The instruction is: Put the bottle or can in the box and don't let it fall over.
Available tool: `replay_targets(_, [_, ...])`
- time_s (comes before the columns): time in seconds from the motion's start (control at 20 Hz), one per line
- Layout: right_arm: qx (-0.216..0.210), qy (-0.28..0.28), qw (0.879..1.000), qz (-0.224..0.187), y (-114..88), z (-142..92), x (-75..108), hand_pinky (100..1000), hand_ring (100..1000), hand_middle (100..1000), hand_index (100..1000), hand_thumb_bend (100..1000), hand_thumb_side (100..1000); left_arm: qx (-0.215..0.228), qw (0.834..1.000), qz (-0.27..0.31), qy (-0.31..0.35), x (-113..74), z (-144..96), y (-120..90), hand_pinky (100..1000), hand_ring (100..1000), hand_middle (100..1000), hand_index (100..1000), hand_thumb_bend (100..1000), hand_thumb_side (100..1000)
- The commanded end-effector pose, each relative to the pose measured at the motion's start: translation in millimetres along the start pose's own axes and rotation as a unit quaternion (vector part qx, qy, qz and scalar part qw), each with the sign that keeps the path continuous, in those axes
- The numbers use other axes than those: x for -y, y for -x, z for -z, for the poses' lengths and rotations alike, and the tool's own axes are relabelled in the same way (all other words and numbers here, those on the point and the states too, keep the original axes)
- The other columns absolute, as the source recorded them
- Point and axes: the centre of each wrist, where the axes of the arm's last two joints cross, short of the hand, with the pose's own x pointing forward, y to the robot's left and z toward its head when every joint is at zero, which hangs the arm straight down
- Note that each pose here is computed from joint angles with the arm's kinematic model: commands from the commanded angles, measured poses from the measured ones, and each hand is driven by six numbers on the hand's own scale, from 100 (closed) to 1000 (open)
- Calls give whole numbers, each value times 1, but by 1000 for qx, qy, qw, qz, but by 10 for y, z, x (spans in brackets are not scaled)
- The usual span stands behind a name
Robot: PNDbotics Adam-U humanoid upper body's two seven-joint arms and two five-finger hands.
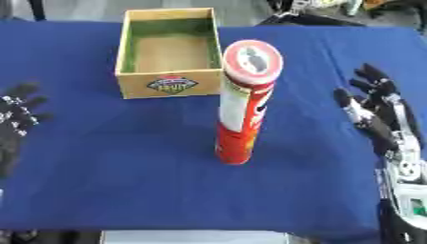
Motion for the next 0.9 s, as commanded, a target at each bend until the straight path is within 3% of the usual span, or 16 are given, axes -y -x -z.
replay_targets(0.05, [12,-1,1000,-4,-63,37,33,800,887,875,938,649,453,9,1000,2,1,-24,19,-51,792,912,918,924,424,1000])
replay_targets(0.6, [12,-6,1000,-4,-63,41,23,800,889,876,939,652,447,9,1000,2,1,-22,20,-50,792,912,918,923,423,1000])
replay_targets(0.9, [10,-46,999,-12,-56,113,-16,801,893,881,942,668,414,8,1000,3,3,-20,20,-49,792,912,918,923,421,1000])
